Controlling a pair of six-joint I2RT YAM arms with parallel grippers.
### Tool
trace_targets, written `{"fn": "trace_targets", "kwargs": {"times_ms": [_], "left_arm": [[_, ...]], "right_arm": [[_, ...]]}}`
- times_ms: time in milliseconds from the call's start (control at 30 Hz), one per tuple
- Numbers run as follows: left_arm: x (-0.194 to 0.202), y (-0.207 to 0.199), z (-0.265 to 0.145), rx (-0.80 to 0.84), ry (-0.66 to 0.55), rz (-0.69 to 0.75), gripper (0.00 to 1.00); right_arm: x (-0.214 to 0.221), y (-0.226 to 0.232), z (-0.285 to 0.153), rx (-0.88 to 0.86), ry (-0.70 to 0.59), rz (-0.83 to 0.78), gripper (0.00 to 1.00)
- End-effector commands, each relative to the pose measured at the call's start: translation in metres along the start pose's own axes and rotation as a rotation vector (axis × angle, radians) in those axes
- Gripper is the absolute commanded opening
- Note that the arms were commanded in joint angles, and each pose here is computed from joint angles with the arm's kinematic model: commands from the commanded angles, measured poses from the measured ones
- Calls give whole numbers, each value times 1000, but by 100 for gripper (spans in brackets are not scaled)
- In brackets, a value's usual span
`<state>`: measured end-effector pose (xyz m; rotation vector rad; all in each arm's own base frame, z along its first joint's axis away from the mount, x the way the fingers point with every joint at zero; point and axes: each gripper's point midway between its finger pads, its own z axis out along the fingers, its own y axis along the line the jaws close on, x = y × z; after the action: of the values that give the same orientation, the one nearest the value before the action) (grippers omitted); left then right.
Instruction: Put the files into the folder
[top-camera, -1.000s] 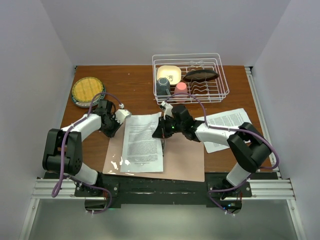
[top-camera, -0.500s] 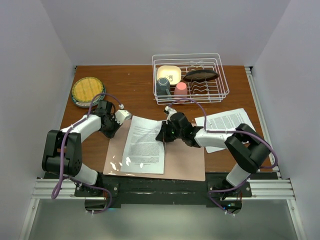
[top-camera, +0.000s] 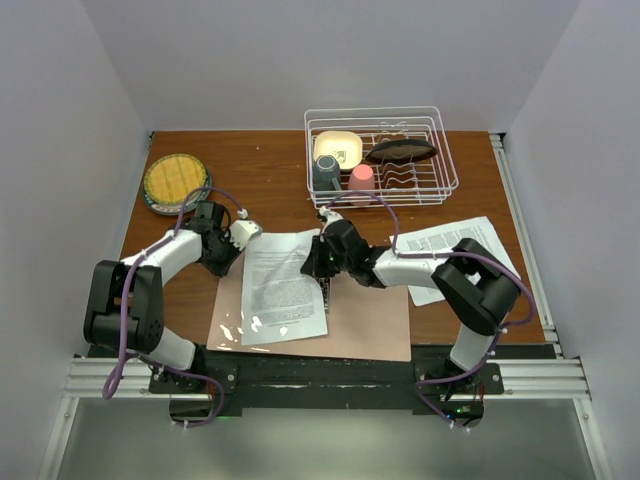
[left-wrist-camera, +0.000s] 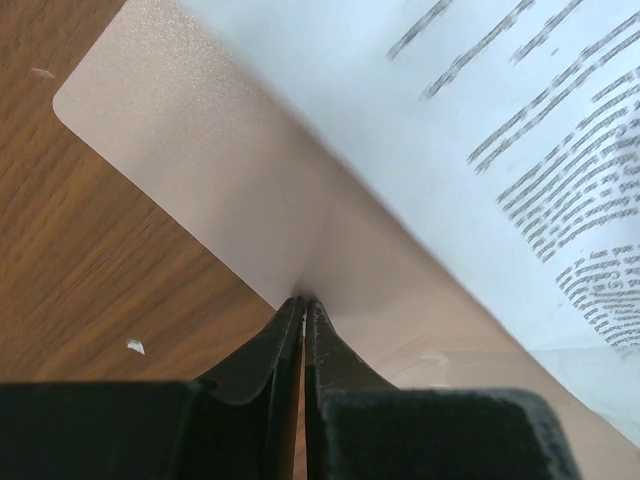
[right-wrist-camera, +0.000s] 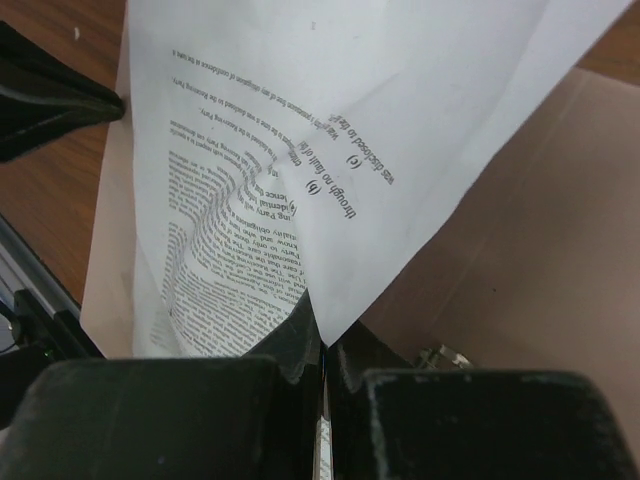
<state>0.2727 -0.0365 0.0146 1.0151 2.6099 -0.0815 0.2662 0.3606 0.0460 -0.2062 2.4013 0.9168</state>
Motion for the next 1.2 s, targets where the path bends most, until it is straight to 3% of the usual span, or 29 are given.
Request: {"fn": "trace_targets", "kwargs": {"times_ms": [0,367,733,1033,1167], "left_arm": [[9,-9,-2,36,12,0,9],[10,-10,-1,43,14,-1,8],[11,-12,0,49,18,0,6],[11,-12,0,53,17,1,6],[10,-12,0,53,17,2,5]], "right_arm": [[-29,22,4,-21,-59,-43,0],[-38,12,12,64,-63,-70,0],[-18,9,11,115,-27,66,0],[-13,23,-9,107,29,-15,0],[-3,24,-16,74,55,-18,21]]}}
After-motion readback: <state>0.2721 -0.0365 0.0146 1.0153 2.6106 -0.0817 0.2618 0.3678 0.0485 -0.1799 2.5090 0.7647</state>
